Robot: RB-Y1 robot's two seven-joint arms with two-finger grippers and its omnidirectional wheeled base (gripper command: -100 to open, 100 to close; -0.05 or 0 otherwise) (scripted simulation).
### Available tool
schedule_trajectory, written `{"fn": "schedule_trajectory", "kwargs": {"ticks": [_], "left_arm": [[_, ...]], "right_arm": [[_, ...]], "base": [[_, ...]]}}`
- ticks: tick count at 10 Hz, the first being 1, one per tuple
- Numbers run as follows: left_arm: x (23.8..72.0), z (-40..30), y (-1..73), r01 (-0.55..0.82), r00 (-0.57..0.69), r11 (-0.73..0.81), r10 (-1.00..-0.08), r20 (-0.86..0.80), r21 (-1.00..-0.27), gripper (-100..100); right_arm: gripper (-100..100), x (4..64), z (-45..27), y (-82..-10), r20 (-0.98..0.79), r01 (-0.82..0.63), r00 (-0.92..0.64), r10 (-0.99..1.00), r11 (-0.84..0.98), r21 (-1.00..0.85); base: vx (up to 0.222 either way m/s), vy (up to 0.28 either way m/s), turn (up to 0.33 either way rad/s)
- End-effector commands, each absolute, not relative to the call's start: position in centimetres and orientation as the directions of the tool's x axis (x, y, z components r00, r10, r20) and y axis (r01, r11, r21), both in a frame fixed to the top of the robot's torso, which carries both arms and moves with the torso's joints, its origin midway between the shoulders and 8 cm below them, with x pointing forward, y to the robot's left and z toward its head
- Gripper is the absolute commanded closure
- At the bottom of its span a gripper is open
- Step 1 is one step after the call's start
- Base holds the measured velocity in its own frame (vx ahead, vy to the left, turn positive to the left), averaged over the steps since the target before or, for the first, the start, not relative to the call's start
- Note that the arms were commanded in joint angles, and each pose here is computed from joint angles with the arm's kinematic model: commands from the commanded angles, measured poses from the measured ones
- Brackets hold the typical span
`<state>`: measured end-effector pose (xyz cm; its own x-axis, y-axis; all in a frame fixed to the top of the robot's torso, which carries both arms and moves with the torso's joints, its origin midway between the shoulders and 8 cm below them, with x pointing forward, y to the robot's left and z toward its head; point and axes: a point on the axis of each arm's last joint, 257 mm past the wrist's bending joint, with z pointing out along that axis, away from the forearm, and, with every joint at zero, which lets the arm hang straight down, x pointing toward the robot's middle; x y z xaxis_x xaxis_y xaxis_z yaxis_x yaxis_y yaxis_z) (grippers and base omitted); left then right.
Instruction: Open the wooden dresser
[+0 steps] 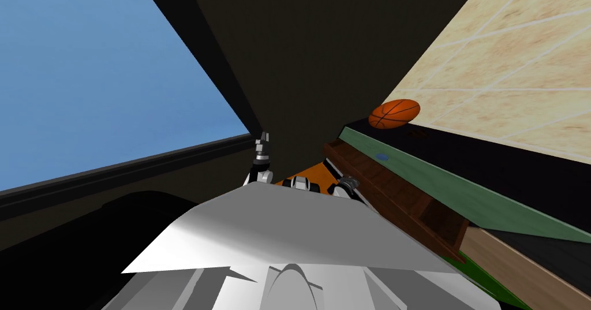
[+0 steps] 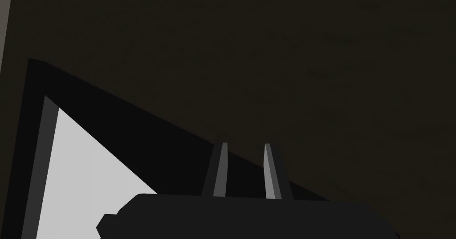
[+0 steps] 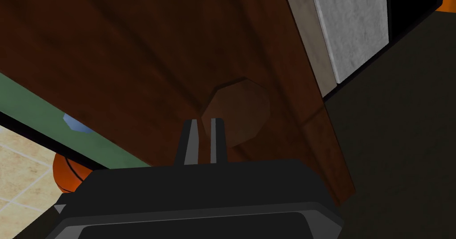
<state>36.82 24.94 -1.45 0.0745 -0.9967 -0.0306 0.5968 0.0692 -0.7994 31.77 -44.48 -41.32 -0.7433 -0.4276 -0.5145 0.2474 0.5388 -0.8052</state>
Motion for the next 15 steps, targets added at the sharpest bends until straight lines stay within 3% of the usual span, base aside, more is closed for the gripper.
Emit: {"fn": "schedule_trajectory", "kwargs": {"ticks": [1, 6, 7, 15], "left_arm": [[36.9, -1.3, 24.4, 0.602, 0.061, 0.059, -0.998, -0.028, -0.797, 0], [37.0, 0.6, 21.5, 0.642, -0.011, 0.003, -1.0, -0.013, -0.767, 0], [37.0, 1.0, 20.9, 0.649, -0.026, -0.01, -1.0, -0.009, -0.76, 0], [36.9, 1.3, 20.5, 0.656, -0.036, -0.019, -0.999, -0.006, -0.754, 0]], "right_arm": [[100, 30.7, -42.2, -43.9, -0.501, 0.231, -0.756, -0.422, 0.543, -0.807], [100, 31.3, -41.5, -42.5, -0.512, 0.238, -0.74, -0.436, 0.542, -0.806], [-100, 32.5, -39.8, -42.0, -0.53, 0.252, -0.723, -0.443, 0.545, -0.8], [-100, 33.7, -36.3, -39.2, -0.538, 0.238, -0.714, -0.447, 0.567, -0.788]], "base": [[-0.072, 0.115, -0.02], [-0.05, 0.081, -0.043], [-0.032, 0.008, -0.12], [-0.002, -0.044, -0.036]]}}
